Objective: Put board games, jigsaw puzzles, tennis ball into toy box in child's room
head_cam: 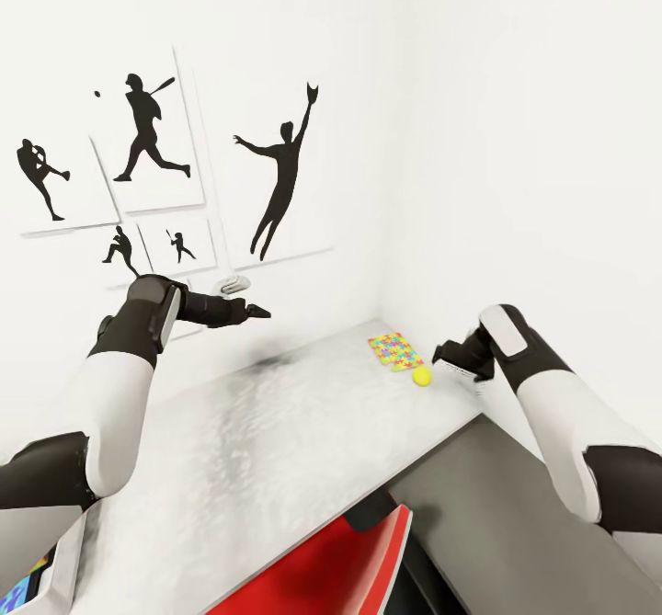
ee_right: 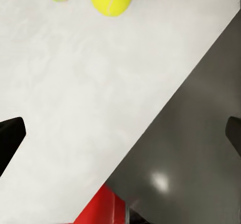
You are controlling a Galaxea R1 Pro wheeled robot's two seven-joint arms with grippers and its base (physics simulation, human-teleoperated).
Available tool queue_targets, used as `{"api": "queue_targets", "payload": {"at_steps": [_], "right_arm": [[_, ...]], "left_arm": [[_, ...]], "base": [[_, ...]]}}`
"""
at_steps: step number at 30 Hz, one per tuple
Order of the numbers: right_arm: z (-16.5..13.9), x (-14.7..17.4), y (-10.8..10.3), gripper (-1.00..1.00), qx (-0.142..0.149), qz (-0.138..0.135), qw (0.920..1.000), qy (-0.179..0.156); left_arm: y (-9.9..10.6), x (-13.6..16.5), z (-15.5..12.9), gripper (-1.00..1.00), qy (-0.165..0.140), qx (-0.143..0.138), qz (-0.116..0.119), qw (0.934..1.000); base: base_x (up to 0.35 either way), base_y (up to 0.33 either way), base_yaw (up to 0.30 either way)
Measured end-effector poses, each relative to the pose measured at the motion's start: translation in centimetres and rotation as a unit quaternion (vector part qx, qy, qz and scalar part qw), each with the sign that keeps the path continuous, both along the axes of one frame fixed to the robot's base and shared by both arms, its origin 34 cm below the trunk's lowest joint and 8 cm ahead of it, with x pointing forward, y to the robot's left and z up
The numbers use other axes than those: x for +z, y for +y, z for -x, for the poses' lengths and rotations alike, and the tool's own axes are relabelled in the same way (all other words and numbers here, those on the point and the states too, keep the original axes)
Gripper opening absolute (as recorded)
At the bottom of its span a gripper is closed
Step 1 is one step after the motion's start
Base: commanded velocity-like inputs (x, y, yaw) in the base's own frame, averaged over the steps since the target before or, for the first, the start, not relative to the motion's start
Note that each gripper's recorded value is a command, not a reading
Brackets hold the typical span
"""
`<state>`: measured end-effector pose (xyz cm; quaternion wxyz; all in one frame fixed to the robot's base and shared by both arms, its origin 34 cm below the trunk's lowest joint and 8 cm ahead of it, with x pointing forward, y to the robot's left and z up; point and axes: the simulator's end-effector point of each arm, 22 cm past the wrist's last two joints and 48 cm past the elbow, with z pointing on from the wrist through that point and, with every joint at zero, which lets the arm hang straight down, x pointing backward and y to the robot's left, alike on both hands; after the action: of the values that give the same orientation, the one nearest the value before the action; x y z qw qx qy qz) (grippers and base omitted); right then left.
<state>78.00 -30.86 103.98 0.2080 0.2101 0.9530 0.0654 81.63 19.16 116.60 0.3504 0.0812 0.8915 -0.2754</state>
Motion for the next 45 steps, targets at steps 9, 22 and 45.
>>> {"api": "queue_targets", "payload": {"at_steps": [9, 22, 45], "right_arm": [[-2.0, 4.0, 1.2, 1.00, 0.035, 0.039, 0.9968, -0.060], [-3.7, 5.8, 1.4, 1.00, 0.045, 0.056, 0.9946, -0.075], [-5.4, 5.5, -0.2, 1.00, 0.029, 0.054, 0.9967, -0.054]], "left_arm": [[-0.1, 0.1, 0.0, 1.00, 0.000, -0.001, 0.003, 1.0000], [-2.1, 4.0, 0.2, 1.00, -0.042, -0.047, 0.050, 0.9968], [-3.3, 4.7, -0.4, 1.00, -0.048, -0.073, 0.075, 0.9933]], "base": [[0.000, 0.000, 0.000], [0.000, 0.000, 0.000], [0.000, 0.000, 0.000]]}}
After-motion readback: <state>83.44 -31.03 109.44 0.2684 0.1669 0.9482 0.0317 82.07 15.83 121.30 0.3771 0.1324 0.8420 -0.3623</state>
